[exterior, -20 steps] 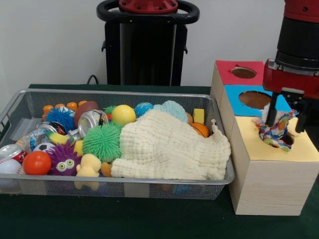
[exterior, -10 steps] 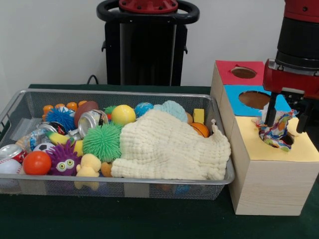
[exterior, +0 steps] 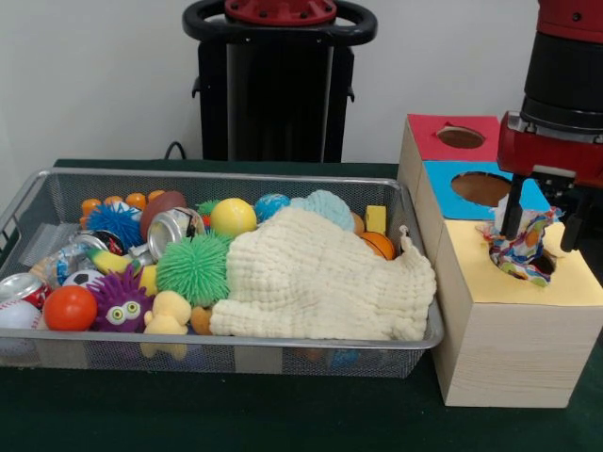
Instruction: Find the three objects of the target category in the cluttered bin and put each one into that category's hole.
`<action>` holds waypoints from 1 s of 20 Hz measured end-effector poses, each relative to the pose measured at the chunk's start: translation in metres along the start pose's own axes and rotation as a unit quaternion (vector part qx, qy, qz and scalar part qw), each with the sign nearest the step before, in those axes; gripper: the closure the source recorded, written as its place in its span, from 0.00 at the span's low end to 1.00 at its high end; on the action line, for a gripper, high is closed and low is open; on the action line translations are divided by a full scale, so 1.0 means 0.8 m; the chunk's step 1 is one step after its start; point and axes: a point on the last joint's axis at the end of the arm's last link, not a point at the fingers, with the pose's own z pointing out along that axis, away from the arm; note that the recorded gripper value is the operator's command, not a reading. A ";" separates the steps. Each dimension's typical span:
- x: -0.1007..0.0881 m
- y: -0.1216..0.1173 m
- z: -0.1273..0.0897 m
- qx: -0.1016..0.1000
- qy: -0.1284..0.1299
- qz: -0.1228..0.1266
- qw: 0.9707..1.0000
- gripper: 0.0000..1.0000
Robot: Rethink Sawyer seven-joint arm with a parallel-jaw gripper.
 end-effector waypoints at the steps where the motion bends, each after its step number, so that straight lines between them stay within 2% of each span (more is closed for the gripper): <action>1: 0.000 0.000 0.000 0.000 0.000 0.000 1.000 0.00; 20: -0.005 0.002 -0.013 -0.005 -0.003 0.003 1.000 0.00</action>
